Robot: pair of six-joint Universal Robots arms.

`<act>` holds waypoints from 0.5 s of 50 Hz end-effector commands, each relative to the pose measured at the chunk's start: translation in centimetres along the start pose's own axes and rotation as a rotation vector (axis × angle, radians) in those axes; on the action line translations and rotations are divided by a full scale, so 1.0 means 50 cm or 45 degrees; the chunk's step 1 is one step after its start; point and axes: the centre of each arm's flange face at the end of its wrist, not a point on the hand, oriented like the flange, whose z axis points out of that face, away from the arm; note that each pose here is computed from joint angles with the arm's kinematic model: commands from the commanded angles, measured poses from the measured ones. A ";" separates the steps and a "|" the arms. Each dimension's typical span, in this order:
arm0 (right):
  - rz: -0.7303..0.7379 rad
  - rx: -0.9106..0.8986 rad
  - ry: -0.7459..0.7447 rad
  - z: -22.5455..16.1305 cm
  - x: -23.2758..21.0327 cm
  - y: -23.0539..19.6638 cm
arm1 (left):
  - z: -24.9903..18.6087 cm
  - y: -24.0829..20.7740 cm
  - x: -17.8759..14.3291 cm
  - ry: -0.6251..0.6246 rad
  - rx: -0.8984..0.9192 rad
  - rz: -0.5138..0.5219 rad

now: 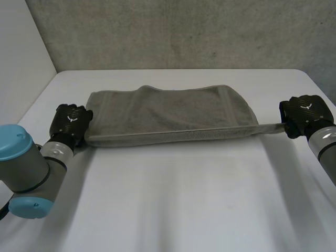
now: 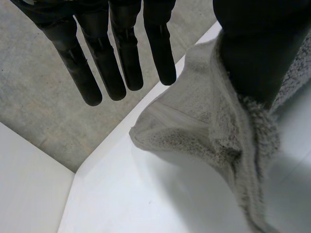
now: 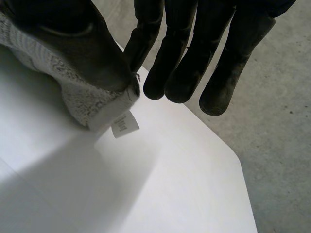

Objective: Fold the towel.

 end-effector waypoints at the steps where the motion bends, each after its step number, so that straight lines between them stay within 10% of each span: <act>1: 0.001 -0.008 0.006 0.001 0.003 0.003 | 0.000 0.004 -0.001 -0.001 -0.008 0.109; 25: 0.027 -0.043 -0.131 0.007 -0.032 0.034 | -0.010 0.006 0.009 0.044 -0.034 0.195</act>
